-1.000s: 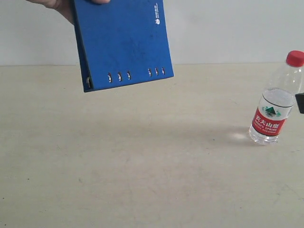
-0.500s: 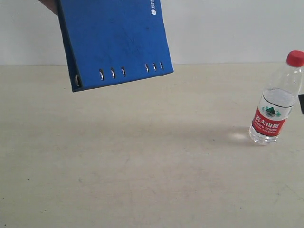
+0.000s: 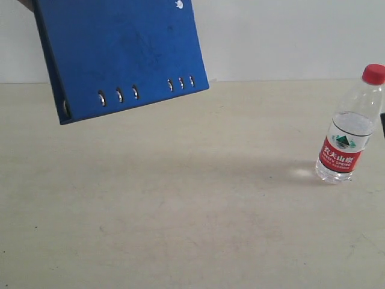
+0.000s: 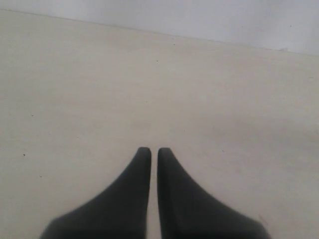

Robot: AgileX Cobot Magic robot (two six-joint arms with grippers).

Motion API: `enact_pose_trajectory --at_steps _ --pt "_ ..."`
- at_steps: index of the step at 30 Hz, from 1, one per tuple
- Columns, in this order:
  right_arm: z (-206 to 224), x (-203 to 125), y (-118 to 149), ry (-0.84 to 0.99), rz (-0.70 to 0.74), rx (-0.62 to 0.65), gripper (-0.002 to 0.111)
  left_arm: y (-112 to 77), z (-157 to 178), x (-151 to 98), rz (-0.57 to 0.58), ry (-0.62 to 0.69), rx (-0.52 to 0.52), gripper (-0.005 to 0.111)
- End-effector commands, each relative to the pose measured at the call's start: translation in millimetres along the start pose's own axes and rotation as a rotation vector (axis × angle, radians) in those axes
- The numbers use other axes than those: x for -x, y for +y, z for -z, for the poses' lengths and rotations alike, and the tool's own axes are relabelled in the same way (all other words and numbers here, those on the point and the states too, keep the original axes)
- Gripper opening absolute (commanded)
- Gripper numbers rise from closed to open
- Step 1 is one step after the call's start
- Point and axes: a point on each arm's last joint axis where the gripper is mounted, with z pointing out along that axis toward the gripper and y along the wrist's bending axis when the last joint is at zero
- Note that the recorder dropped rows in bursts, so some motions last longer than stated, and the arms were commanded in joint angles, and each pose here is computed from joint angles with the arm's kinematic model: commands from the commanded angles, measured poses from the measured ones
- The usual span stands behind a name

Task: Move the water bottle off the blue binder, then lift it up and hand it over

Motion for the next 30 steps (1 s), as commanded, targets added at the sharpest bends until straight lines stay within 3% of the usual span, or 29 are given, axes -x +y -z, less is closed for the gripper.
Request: enact_pose_trajectory --at_steps 1,4,8,12,14,17,21,24,27,29,30 --pt "1.4 1.5 0.1 -0.018 0.038 0.003 0.0 1.2 -0.5 0.0 -0.002 -0.006 0.012 0.005" --pt "1.4 1.3 0.0 -0.015 0.043 0.002 0.0 0.4 -0.5 -1.0 0.058 0.005 0.004 0.005" --pt "1.4 -1.1 -0.9 0.011 0.043 -0.008 0.0 1.7 -0.5 0.5 0.254 -0.013 0.016 0.005" --pt "1.4 -2.0 -1.6 0.021 0.052 -0.015 0.0 2.7 -0.4 1.6 0.261 -0.027 0.026 0.005" --pt "2.7 0.8 -2.1 -0.014 0.066 -0.018 0.0 2.8 -0.4 1.8 0.172 -0.028 0.028 0.005" --pt "20.2 11.9 -2.7 -0.205 0.05 0.021 0.0 3.7 -0.4 2.9 -0.012 -0.038 0.04 0.005" --pt "67.9 14.3 -13.3 -0.477 -0.036 0.047 0.0 6.1 -0.1 5.9 -0.043 -0.069 0.068 0.005" --pt "103.4 -6.3 -30.6 -0.541 -0.075 -0.025 0.0 8.7 0.4 8.9 -0.039 -0.103 0.097 0.005" --pt "135.2 -46.4 -50.4 -0.503 -0.168 -0.112 0.0 10.3 0.8 10.8 -0.037 -0.123 0.116 0.005" --pt "152.3 -74.6 -55.7 -0.494 -0.269 -0.082 0.0 10.6 0.8 10.8 -0.02 -0.124 0.117 0.005" --pt "160.7 -93.9 -53.4 -0.49 -0.337 -0.003 0.0 10.5 0.8 10.6 -0.018 -0.122 0.116 0.005"
